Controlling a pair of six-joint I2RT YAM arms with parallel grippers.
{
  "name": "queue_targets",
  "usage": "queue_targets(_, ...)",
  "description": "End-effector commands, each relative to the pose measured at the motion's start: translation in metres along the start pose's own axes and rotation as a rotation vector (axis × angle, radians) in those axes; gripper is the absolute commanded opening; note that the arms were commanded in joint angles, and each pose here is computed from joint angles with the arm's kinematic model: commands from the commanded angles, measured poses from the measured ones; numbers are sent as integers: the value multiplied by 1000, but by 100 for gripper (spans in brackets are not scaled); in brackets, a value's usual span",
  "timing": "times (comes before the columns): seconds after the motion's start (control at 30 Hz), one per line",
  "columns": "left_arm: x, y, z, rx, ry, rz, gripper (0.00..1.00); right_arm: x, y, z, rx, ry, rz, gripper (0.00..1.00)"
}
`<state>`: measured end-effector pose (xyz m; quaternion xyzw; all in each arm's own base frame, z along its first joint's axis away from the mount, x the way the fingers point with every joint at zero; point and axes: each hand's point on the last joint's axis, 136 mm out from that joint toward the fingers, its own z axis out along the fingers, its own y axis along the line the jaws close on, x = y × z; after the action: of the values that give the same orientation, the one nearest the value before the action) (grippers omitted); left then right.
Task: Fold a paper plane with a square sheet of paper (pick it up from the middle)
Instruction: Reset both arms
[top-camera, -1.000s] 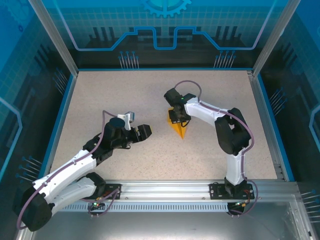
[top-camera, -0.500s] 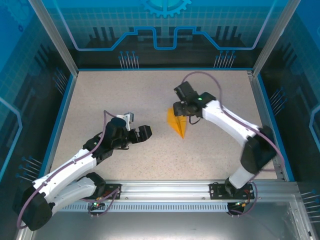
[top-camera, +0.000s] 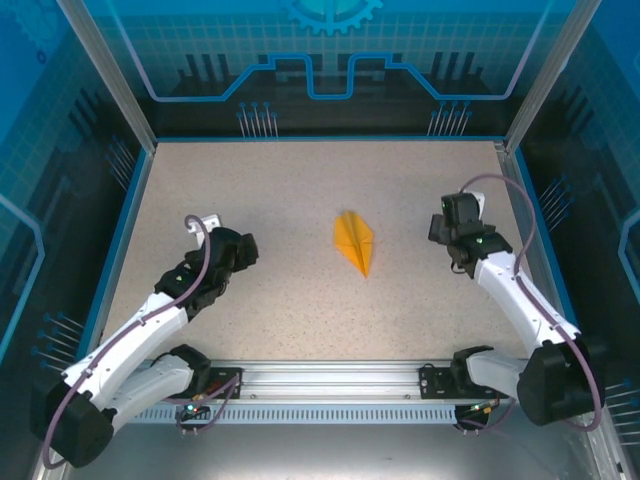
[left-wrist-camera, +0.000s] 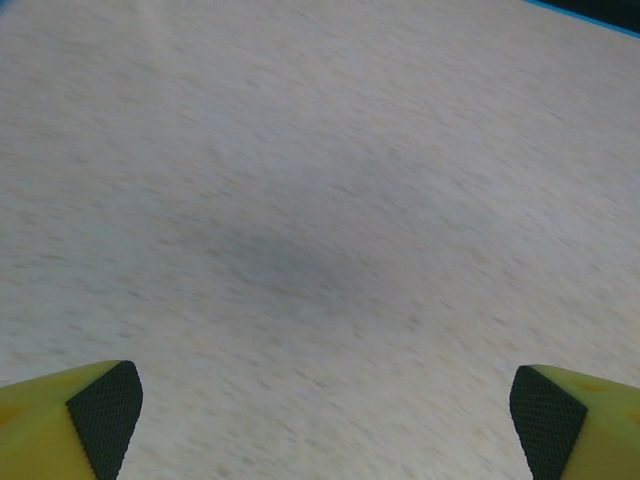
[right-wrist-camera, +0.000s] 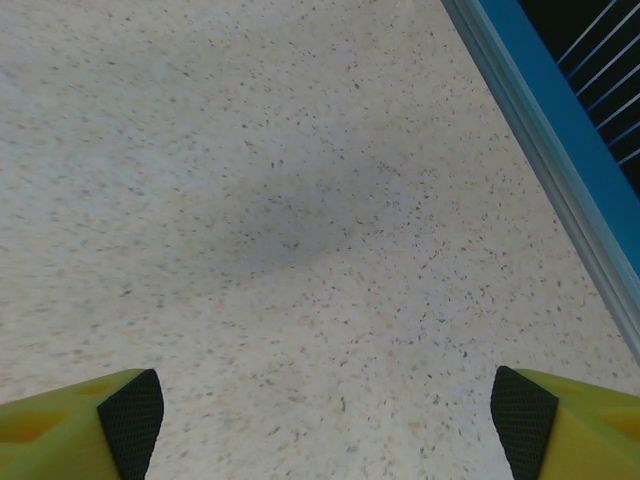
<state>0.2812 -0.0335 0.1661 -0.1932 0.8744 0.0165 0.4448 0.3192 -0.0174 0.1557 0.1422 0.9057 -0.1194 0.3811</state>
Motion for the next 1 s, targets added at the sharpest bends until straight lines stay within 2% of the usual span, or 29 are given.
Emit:
queue_targets(0.0,-16,41,10,-181,-82,58,98,-16,10,2,-100,-198,22,94)
queue_targets(0.17,-19,71,37,-275,-112,8,99,0,26,28,-145,-250,-124,97)
queue_targets(0.23,-22,70,48,-280,-138,41,99,2,36,42,-161,-250,-148,96)
queue_targets(0.3,-27,63,63,-264,-188,89,98,-3,51,49,-215,-301,-170,96)
queue_targets(0.4,-25,48,85,-208,-201,164,99,-5,66,53,-275,-334,-195,96)
queue_targets(0.5,-29,32,100,-128,-288,176,98,-9,84,48,-342,-364,-278,96)
queue_targets(0.57,-31,24,107,-97,-302,190,98,-10,84,52,-334,-406,-327,99)
queue_targets(0.67,-37,22,115,-55,-340,188,98,-4,92,55,-450,-388,-316,99)
queue_targets(0.7,-34,22,121,-16,-315,173,98,-2,96,53,-465,-405,-336,99)
queue_targets(0.83,-22,16,127,91,-305,177,98,-2,90,58,-429,-422,-309,99)
queue_targets(0.93,-19,17,134,99,-325,178,99,-3,85,63,-399,-417,-281,100)
queue_targets(0.97,-17,15,138,96,-275,183,98,-4,82,66,-382,-414,-268,99)
